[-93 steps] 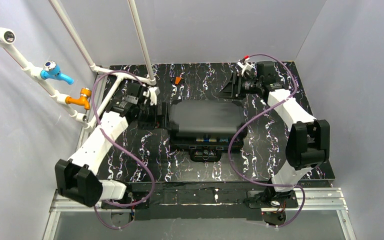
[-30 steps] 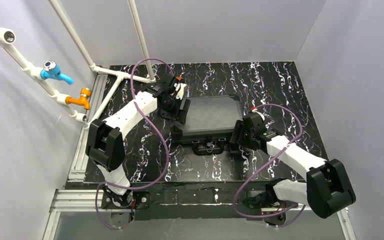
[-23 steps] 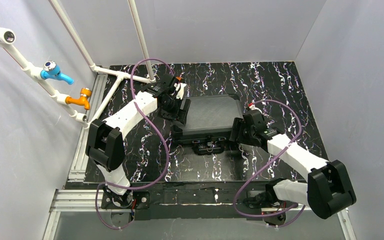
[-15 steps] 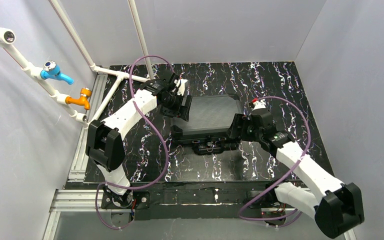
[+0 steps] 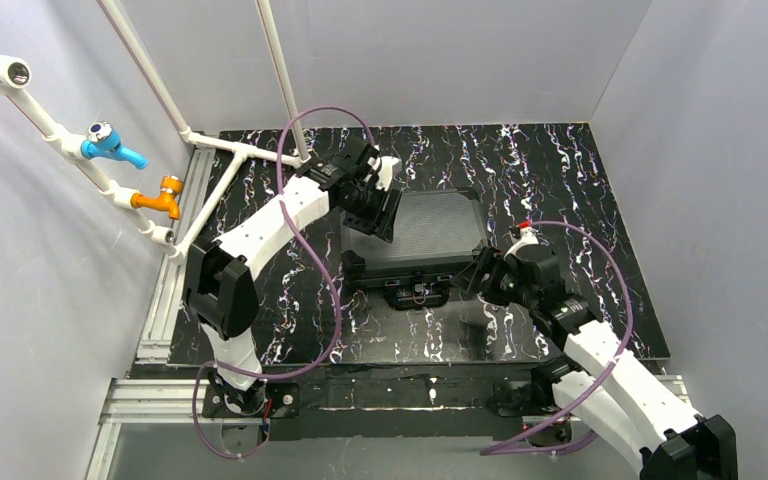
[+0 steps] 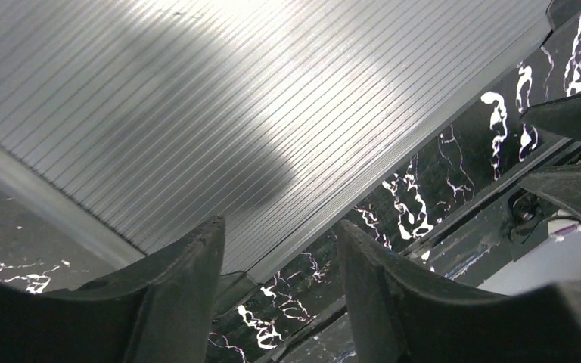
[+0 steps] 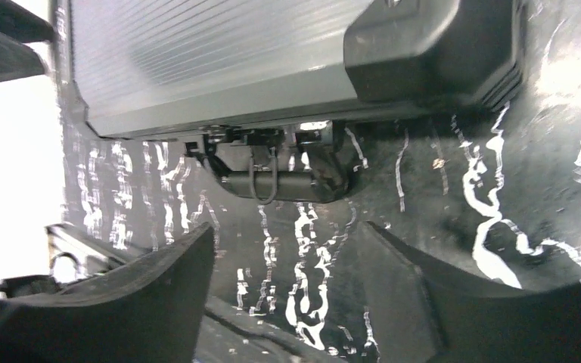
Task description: Pack up texas hold em set
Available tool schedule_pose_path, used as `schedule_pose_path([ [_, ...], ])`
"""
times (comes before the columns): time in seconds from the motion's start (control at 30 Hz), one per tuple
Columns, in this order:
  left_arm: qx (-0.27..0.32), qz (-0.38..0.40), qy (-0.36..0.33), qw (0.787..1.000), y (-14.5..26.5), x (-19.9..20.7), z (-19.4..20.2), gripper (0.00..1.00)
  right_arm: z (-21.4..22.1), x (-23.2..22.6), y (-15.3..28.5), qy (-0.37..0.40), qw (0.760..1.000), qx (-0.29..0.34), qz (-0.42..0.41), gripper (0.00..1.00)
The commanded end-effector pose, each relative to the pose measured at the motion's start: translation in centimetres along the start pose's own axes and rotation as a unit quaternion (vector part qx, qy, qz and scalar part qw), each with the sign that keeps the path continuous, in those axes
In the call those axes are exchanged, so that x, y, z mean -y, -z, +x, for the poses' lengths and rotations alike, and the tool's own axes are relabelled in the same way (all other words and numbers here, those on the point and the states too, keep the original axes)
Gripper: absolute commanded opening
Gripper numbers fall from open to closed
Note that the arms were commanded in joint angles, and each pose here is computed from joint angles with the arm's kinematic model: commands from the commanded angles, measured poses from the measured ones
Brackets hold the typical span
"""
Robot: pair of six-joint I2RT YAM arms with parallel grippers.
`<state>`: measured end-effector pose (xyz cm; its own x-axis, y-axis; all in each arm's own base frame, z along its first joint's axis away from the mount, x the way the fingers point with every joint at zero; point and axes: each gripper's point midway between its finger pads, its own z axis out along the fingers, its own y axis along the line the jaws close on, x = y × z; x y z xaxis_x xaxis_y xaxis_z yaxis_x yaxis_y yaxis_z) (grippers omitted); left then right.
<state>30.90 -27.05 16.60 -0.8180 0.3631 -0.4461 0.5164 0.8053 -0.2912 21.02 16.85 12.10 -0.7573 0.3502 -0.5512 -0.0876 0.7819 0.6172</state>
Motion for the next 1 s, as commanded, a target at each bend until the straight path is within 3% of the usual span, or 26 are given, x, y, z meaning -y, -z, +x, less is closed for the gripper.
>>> schedule_pose_path([
  [0.0, -0.029, 0.031, -0.011, 0.999, -0.9, 1.2, 1.0, 0.52, 0.4, -1.8, 0.3, -0.060, 0.996, 0.012, -0.062, 0.67],
  [0.07, -0.039, 0.034, -0.011, 0.999, -1.4, 1.3, 1.5, 0.47, 1.2, -1.6, 0.2, -0.077, 0.994, 0.008, -0.072, 0.55],
  [0.17, -0.050, 0.036, -0.011, 0.998, -2.0, 1.4, 2.1, 0.36, 2.2, -1.2, 0.1, -0.093, 0.993, 0.005, -0.075, 0.45],
  [0.37, -0.062, 0.030, -0.014, 0.998, -2.1, 1.2, 3.1, 0.21, 3.2, -1.3, -0.5, -0.108, 0.990, -0.005, -0.087, 0.38],
  [0.67, -0.105, -0.014, -0.008, 0.994, -2.9, -0.3, 5.7, 0.10, 5.3, -2.4, -2.5, -0.094, 0.991, -0.034, -0.083, 0.29],
  [0.97, -0.140, -0.050, -0.018, 0.989, -3.1, -1.2, 7.5, 0.06, 7.2, -2.8, -4.0, -0.093, 0.992, -0.037, -0.071, 0.08],
])
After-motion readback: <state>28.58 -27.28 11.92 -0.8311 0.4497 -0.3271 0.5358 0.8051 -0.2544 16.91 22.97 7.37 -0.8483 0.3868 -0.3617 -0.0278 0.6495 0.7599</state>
